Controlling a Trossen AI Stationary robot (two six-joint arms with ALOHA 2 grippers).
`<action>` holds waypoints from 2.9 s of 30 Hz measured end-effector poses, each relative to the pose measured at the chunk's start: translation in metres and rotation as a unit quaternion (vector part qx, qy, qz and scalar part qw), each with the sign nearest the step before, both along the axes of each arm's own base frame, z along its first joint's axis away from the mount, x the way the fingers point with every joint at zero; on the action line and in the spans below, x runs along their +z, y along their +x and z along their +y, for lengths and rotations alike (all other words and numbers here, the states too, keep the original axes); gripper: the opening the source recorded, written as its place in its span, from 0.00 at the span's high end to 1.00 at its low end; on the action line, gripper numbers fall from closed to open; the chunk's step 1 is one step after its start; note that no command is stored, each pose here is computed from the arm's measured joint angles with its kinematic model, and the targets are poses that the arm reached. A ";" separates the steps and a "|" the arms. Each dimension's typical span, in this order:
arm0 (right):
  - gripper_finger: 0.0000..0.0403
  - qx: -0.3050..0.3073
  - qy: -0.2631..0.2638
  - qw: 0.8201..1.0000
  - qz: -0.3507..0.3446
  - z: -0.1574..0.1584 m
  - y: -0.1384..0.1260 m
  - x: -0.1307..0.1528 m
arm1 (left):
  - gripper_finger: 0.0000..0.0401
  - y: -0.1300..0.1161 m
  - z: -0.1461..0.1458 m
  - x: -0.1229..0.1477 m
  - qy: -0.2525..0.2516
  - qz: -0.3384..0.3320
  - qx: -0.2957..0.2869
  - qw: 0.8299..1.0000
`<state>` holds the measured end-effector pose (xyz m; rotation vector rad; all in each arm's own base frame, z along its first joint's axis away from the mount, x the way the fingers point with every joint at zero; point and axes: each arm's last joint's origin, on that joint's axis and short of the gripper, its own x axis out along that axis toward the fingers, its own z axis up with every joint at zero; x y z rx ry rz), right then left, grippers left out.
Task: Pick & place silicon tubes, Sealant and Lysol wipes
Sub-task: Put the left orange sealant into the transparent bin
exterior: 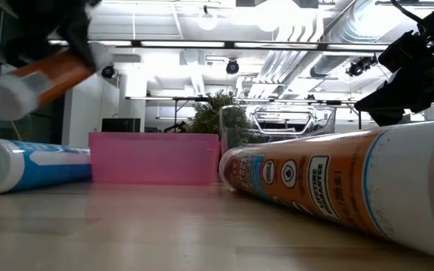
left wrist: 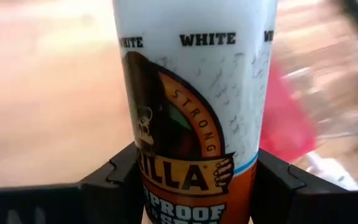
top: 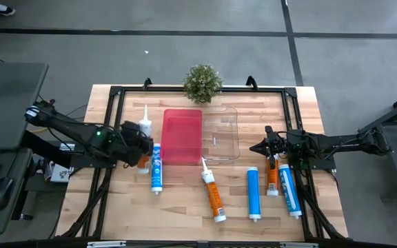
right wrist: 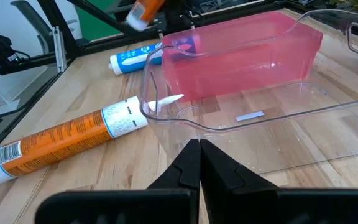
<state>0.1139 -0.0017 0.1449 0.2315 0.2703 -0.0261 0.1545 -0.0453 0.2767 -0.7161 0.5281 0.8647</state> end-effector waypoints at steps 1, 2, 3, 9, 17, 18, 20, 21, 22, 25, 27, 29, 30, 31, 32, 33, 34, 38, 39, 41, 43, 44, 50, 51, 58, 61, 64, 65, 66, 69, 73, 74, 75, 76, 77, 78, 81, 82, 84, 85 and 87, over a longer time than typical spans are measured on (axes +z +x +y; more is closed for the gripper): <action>1.00 0.000 0.000 1.000 0.000 0.000 0.000 0.000 | 0.52 0.001 0.000 0.007 0.032 0.001 -0.019 0.999; 1.00 0.000 0.000 1.000 0.000 0.000 0.000 0.000 | 0.52 0.001 0.001 0.014 0.065 0.005 -0.036 0.997; 1.00 0.000 0.000 1.000 0.000 0.000 0.000 0.000 | 0.52 0.002 0.002 0.021 0.101 0.013 -0.052 0.993; 1.00 0.000 0.000 1.000 0.000 0.000 0.000 0.000 | 0.53 0.014 0.008 0.047 0.267 0.052 -0.118 0.955; 1.00 0.000 0.000 1.000 0.000 0.000 0.000 0.000 | 0.53 0.057 0.041 0.060 0.319 0.049 -0.231 0.918; 1.00 0.000 0.000 1.000 0.000 0.000 0.000 0.000 | 0.53 0.061 0.045 0.059 0.324 0.047 -0.245 0.913; 1.00 0.000 0.000 1.000 0.000 0.000 0.000 0.000 | 0.53 0.068 0.055 0.057 0.327 0.024 -0.271 0.905; 1.00 0.000 0.000 1.000 0.000 0.000 0.000 0.000 | 0.53 0.071 0.060 0.055 0.325 0.002 -0.283 0.902; 1.00 0.000 0.000 1.000 0.000 0.000 0.000 0.000 | 0.53 0.073 0.065 0.052 0.324 -0.020 -0.294 0.899; 1.00 0.000 0.000 1.000 0.000 0.000 0.000 0.000 | 0.53 0.078 0.076 0.041 0.331 -0.090 -0.321 0.883; 1.00 0.000 0.000 1.000 0.000 0.000 0.000 0.000 | 0.53 0.081 0.084 0.033 0.335 -0.121 -0.325 0.876; 1.00 0.000 0.000 1.000 0.000 0.000 0.000 0.000 | 0.53 0.083 0.092 0.021 0.333 -0.135 -0.332 0.872; 1.00 0.000 0.000 1.000 0.000 0.000 0.000 0.000 | 0.53 0.083 0.096 0.014 0.326 -0.134 -0.337 0.873; 1.00 0.000 0.000 1.000 0.000 0.000 0.000 0.000 | 0.53 0.083 0.100 0.007 0.319 -0.138 -0.341 0.874; 1.00 0.000 0.000 1.000 0.000 0.000 0.000 0.000 | 0.53 0.084 0.104 0.002 0.314 -0.147 -0.342 0.873; 1.00 0.000 0.000 1.000 0.000 0.000 0.000 0.000 | 0.53 0.085 0.108 -0.002 0.316 -0.155 -0.340 0.872; 1.00 0.000 0.000 1.000 0.000 0.000 0.000 0.000 | 0.53 0.087 0.111 -0.007 0.318 -0.159 -0.334 0.873; 1.00 0.000 0.000 1.000 0.000 0.000 0.000 0.000 | 0.53 0.087 0.128 -0.027 0.290 -0.184 -0.310 0.887; 1.00 0.000 0.000 1.000 0.000 0.000 0.000 0.000 | 0.53 0.088 0.132 -0.030 0.292 -0.193 -0.310 0.884; 1.00 0.000 0.000 1.000 0.000 0.000 0.000 0.000 | 0.53 0.088 0.140 -0.035 0.299 -0.205 -0.309 0.880; 1.00 0.000 0.000 1.000 0.000 0.000 0.000 0.000 | 0.53 0.086 0.148 -0.043 0.296 -0.209 -0.303 0.882; 1.00 0.000 0.000 1.000 0.000 0.000 0.000 0.000 | 0.53 0.085 0.151 -0.048 0.287 -0.209 -0.299 0.886; 1.00 0.000 0.000 1.000 0.000 0.000 0.000 0.000 | 0.53 0.085 0.160 -0.051 0.281 -0.229 -0.288 0.886; 1.00 0.000 0.000 1.000 0.000 0.000 0.000 0.000 | 0.53 0.085 0.161 -0.051 0.282 -0.233 -0.291 0.884; 1.00 0.000 0.000 1.000 0.000 0.000 0.000 0.000 | 0.53 0.097 0.164 -0.018 0.306 -0.276 -0.322 0.852; 1.00 0.000 0.000 1.000 0.000 0.000 0.000 0.000 | 0.53 0.118 0.169 -0.007 0.318 -0.277 -0.342 0.839; 1.00 0.000 0.000 1.000 0.000 0.000 0.000 0.000 | 0.53 0.141 0.171 -0.004 0.306 -0.275 -0.373 0.832; 1.00 0.000 0.000 1.000 0.000 0.000 0.000 0.000 | 0.54 0.148 0.172 -0.002 0.305 -0.278 -0.381 0.827; 1.00 0.000 0.000 1.000 0.000 0.000 0.000 0.000 | 0.54 0.157 0.173 0.001 0.310 -0.283 -0.386 0.821; 1.00 0.001 0.000 1.000 0.000 0.000 0.000 0.000 | 0.54 0.178 0.173 0.002 0.314 -0.283 -0.395 0.816; 1.00 0.002 0.001 1.000 0.000 0.000 0.000 0.000 | 0.54 0.197 0.174 0.008 0.343 -0.284 -0.405 0.799; 1.00 0.002 0.001 1.000 0.000 0.000 0.000 0.000 | 0.54 0.201 0.174 0.009 0.351 -0.283 -0.407 0.795; 1.00 0.002 0.001 1.000 0.000 0.000 0.000 0.000 | 0.54 0.202 0.174 0.007 0.351 -0.276 -0.412 0.794; 1.00 0.002 0.001 1.000 0.000 0.000 0.000 0.000 | 0.54 0.204 0.174 0.004 0.347 -0.271 -0.418 0.795; 1.00 0.003 0.001 1.000 0.000 0.000 0.000 0.000 | 0.54 0.206 0.175 0.000 0.342 -0.266 -0.423 0.796; 1.00 0.002 0.001 1.000 0.000 0.000 0.000 0.000 | 0.54 0.210 0.176 -0.005 0.339 -0.263 -0.425 0.797; 1.00 0.002 0.001 1.000 0.000 0.000 0.000 0.000 | 0.54 0.219 0.176 -0.018 0.331 -0.249 -0.421 0.807; 1.00 0.002 0.000 1.000 0.000 0.000 0.000 0.000 | 0.54 0.220 0.177 -0.022 0.326 -0.245 -0.423 0.809; 1.00 0.002 0.001 1.000 0.000 0.000 0.000 0.000 | 0.54 0.223 0.178 -0.029 0.330 -0.241 -0.425 0.808; 1.00 0.002 0.000 1.000 0.000 0.000 0.000 0.000 | 0.54 0.225 0.179 -0.034 0.330 -0.236 -0.422 0.811; 1.00 0.002 0.001 1.000 0.000 0.000 0.000 0.000 | 0.54 0.227 0.180 -0.041 0.322 -0.225 -0.419 0.819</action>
